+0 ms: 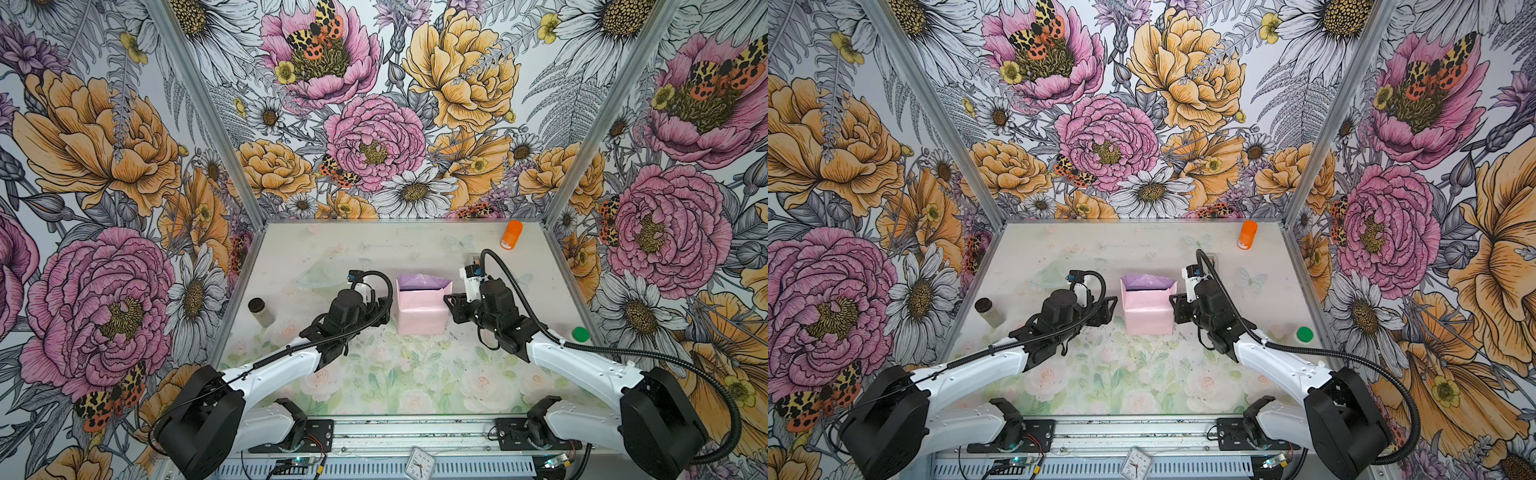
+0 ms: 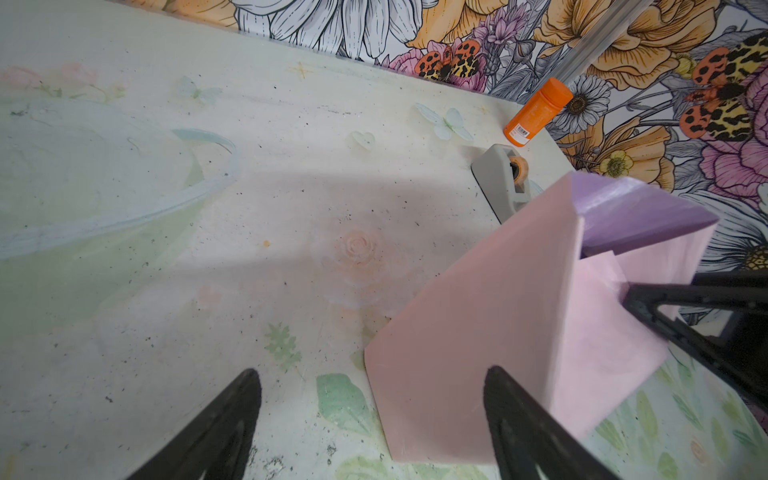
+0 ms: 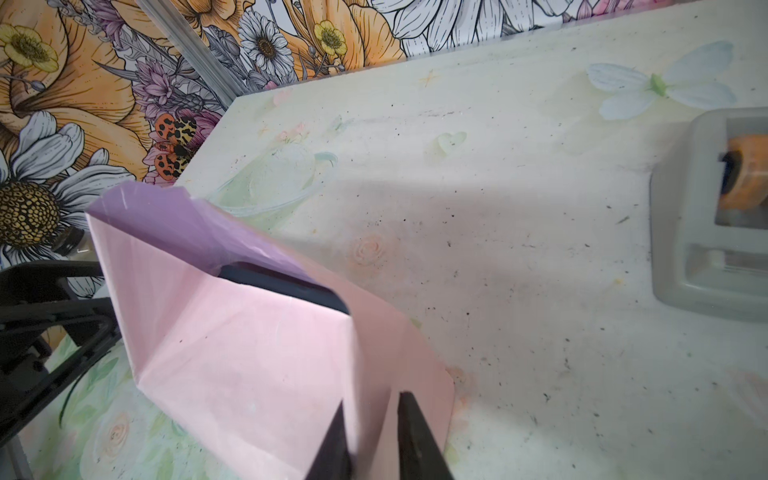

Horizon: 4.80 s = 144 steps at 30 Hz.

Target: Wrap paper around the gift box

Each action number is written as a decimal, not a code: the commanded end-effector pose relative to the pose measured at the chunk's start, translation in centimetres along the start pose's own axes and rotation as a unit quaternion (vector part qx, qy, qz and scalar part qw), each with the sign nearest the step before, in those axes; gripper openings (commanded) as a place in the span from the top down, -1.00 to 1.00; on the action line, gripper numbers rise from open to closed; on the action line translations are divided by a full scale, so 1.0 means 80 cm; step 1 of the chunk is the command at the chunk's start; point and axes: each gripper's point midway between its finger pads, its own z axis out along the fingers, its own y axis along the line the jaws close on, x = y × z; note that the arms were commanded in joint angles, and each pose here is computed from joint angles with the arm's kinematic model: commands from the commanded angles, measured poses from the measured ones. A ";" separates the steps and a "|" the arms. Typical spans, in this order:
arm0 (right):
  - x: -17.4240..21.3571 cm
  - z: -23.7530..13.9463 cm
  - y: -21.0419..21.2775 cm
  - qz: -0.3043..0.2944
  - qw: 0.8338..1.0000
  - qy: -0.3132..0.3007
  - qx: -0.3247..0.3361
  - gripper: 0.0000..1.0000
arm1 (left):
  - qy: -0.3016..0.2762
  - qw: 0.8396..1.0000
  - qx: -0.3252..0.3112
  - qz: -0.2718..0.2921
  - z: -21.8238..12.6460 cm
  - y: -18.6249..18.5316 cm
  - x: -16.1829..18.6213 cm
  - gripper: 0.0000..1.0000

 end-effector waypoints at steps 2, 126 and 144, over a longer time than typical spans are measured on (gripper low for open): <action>-0.028 -0.028 0.012 -0.008 0.999 -0.045 -0.019 0.24 | -0.030 0.999 0.012 0.005 0.001 -0.008 -0.031 -0.71; -0.015 0.055 0.038 0.071 0.988 0.058 -0.124 -0.30 | 0.123 0.978 0.150 0.080 0.092 -0.043 0.045 -0.61; -0.014 0.068 0.057 0.065 0.985 0.082 -0.140 -0.48 | 0.131 0.980 0.114 0.093 0.091 -0.026 0.053 -0.61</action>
